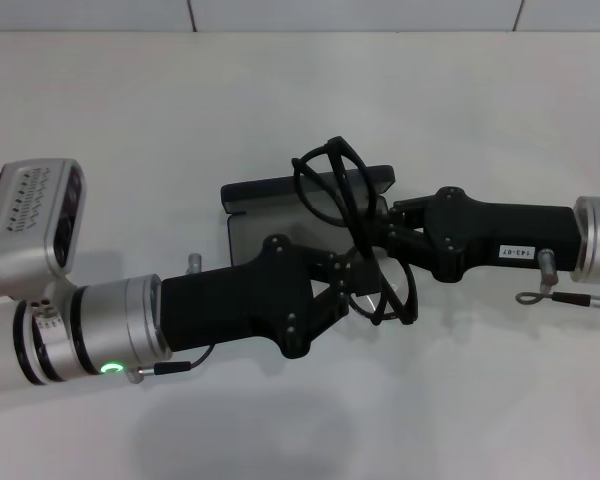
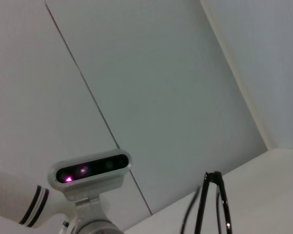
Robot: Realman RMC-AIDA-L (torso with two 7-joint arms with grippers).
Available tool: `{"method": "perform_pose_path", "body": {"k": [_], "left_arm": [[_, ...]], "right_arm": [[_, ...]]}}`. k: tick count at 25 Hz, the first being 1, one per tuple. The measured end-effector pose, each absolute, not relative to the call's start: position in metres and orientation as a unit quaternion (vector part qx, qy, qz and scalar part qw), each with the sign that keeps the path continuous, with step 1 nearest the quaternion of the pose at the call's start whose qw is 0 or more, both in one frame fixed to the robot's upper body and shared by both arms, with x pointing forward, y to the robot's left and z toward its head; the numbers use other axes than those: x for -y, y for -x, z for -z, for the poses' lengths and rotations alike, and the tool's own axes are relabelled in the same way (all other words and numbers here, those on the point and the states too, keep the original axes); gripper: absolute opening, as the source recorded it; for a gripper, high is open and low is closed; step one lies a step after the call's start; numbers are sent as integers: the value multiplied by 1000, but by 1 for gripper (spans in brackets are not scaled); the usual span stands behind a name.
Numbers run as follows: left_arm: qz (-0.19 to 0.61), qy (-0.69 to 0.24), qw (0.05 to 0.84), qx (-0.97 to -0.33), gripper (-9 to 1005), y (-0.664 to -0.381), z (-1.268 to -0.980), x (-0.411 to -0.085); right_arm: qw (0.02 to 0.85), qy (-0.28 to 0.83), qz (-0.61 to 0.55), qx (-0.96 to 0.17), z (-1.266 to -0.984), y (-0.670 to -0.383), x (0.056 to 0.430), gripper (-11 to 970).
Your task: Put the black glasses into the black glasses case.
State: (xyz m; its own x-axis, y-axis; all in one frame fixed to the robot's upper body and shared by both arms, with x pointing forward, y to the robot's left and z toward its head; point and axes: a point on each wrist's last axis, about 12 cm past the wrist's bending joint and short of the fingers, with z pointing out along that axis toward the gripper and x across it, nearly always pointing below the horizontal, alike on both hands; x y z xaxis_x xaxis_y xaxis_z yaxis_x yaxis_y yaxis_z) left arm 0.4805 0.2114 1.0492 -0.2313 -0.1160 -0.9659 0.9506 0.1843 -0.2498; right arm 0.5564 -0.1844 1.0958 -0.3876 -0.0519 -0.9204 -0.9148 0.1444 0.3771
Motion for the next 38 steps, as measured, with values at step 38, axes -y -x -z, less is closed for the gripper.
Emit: {"method": "perform_pose_path", "body": {"k": [38], "left_arm": [[541,-386,464,-586,3,-451,-1048,-247]], "right_arm": [[413,522,-428,-611,-1131,-575,185,86]]}}
